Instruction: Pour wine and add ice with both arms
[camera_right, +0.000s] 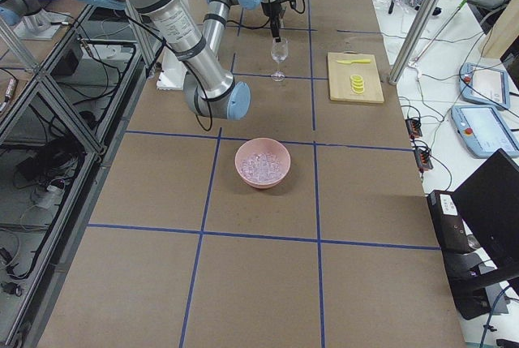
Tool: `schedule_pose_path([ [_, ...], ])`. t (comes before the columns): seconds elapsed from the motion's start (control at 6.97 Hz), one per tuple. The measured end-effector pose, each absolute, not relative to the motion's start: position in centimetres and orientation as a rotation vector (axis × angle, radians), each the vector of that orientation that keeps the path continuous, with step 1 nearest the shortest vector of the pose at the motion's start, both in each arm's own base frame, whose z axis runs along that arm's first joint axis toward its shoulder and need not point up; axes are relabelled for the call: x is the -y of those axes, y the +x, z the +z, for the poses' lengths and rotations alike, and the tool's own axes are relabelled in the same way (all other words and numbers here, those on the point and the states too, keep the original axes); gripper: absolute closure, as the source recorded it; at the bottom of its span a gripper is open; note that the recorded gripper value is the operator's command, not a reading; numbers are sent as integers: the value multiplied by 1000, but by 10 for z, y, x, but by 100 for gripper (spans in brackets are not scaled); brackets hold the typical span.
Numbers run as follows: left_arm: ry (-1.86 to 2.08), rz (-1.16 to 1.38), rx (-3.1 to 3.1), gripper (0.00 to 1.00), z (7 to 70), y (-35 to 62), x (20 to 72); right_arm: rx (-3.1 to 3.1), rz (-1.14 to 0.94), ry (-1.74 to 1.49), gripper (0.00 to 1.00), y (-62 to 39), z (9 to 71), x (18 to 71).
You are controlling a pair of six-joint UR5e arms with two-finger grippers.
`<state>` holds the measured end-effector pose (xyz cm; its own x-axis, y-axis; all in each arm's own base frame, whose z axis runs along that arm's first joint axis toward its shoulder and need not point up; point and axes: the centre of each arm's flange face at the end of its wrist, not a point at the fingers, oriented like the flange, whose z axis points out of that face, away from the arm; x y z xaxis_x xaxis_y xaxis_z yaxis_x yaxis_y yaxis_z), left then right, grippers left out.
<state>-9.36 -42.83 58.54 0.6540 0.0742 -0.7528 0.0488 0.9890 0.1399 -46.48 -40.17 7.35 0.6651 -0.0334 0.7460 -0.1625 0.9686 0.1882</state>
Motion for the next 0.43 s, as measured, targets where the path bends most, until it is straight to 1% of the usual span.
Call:
schedule_pose_path([
  [0.14, 150, 13, -821, 0, 588, -96, 428, 834, 43, 236, 0, -434, 97, 420],
  [0.43, 156, 12, -713, 0, 589, -104, 427, 793, -91, 226, 0, -347, 176, 461],
])
